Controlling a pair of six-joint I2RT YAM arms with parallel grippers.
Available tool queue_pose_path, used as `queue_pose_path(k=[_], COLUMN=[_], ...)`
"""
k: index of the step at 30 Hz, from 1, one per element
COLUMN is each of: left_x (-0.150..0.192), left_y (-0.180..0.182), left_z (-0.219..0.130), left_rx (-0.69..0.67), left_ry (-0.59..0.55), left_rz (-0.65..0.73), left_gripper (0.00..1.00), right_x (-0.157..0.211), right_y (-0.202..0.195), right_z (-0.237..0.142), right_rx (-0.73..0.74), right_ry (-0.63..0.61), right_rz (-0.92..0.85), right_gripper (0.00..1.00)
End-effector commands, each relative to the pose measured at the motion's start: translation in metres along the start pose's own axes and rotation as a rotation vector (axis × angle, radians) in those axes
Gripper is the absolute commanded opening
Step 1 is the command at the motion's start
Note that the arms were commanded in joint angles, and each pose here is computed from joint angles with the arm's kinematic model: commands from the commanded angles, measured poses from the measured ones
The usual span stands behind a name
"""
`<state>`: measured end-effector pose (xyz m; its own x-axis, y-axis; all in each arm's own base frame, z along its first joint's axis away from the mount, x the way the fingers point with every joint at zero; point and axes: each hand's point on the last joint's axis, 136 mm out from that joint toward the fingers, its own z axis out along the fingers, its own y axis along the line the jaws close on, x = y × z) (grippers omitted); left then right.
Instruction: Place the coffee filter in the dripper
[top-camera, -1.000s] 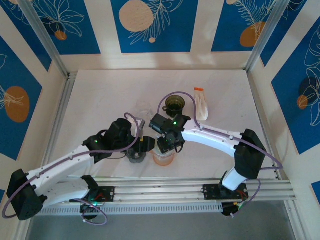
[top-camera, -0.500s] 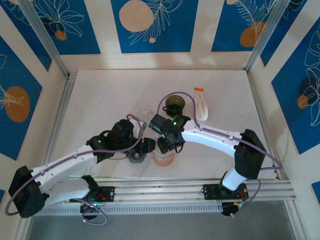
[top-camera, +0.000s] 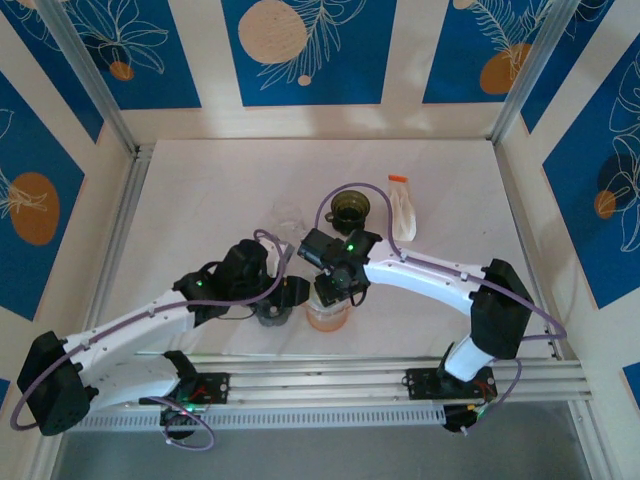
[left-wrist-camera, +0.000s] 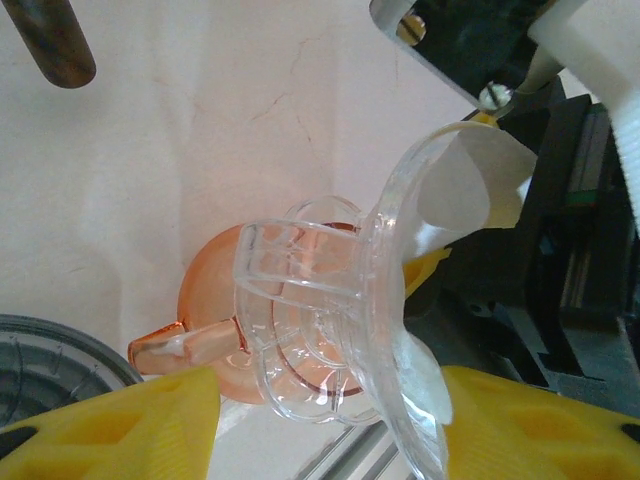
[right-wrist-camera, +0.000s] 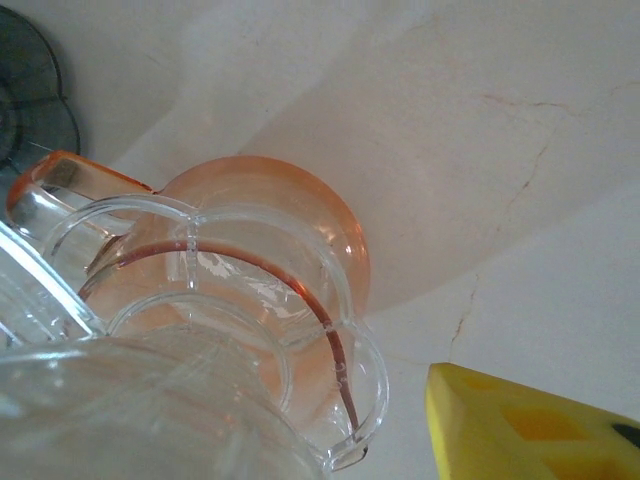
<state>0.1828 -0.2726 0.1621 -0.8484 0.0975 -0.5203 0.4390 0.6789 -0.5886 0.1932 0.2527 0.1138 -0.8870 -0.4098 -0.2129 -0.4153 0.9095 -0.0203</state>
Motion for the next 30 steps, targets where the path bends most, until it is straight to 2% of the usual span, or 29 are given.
queue_pose_path(k=[1, 12, 23, 30], left_x=[0.008, 0.008, -0.007, -0.019], left_y=[0.000, 0.001, -0.008, -0.022], left_z=[0.005, 0.007, -0.002, -0.009], left_rx=[0.009, 0.005, 0.018, 0.059], left_ry=[0.028, 0.028, -0.021, -0.056], left_rz=[-0.009, -0.012, -0.005, -0.004], left_gripper=[0.59, 0.60, 0.73, 0.83], right_x=[-0.005, -0.012, -0.002, 0.009], right_y=[-0.007, -0.020, -0.045, -0.055], right_z=[-0.018, -0.071, -0.119, -0.126], right_rx=[0.005, -0.049, -0.139, -0.162], right_ry=[-0.070, -0.224, -0.442, -0.477], right_rz=[0.038, 0.112, 0.217, 0.252], right_gripper=[0.58, 0.62, 0.63, 0.63])
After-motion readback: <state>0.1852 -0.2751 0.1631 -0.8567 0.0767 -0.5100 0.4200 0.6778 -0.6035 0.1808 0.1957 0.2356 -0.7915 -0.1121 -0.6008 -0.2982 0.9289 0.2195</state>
